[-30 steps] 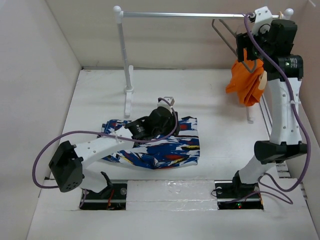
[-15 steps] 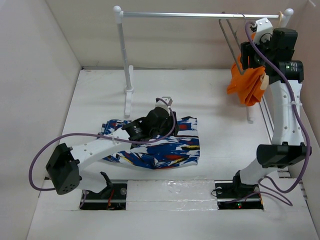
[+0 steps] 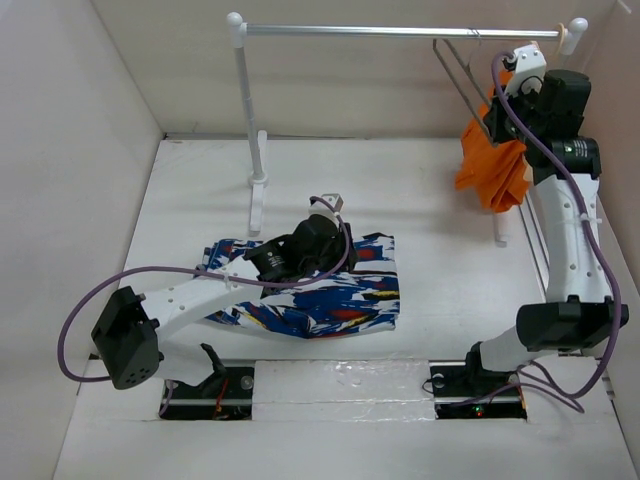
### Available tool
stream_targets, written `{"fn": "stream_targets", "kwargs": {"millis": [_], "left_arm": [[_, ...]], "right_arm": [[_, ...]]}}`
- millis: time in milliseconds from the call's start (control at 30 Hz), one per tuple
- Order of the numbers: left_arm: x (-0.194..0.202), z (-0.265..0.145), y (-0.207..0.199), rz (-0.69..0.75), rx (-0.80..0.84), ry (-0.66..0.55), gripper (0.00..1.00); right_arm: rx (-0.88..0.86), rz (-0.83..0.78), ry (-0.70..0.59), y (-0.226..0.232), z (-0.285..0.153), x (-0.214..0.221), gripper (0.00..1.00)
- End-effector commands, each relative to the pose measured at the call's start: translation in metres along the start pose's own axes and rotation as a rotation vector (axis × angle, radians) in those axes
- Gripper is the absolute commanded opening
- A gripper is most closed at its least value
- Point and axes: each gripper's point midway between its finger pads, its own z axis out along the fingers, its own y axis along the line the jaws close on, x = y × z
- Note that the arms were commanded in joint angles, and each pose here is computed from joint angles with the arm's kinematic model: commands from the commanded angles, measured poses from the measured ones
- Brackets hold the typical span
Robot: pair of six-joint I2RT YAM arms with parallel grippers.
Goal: Place the trousers on the hanger
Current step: Grab a hanger with the right arm, then place trousers on hanger
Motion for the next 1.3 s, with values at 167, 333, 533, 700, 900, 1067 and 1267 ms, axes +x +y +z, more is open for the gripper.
{"fn": "stream_targets", "kwargs": {"millis": [167, 333, 533, 700, 900, 1067, 1267], "left_arm": [[-0.043, -0.027, -0.027, -0.021, 0.059, -0.086, 0.44], [-0.065, -0.041, -0.049, -0.024, 0.111, -0.1, 0.54], [-0.098, -0.063, -0.085, -0.044, 0.216, -0.146, 0.62], [-0.125, -0.073, -0.12, -0.058, 0.317, -0.168, 0.63], [-0.147, -0.052, -0.158, -0.097, 0.407, -0.176, 0.58], [-0.134, 0.003, -0.181, -0.177, 0.464, -0.106, 0.52], [-0.098, 0.073, -0.191, -0.259, 0.46, 0.004, 0.5]], "right_arm": [[0.118, -0.004, -0.26, 0.0, -0.046, -0.074, 0.0], [0.141, 0.0, -0.278, 0.0, -0.054, -0.073, 0.0], [0.139, 0.003, -0.204, 0.003, -0.054, -0.038, 0.0], [0.119, -0.003, -0.172, 0.012, -0.053, -0.003, 0.0], [0.104, -0.037, -0.074, 0.031, -0.062, 0.06, 0.0], [0.063, -0.008, -0.004, 0.059, -0.073, 0.13, 0.0], [0.022, 0.022, 0.1, 0.085, -0.085, 0.199, 0.0]]}}
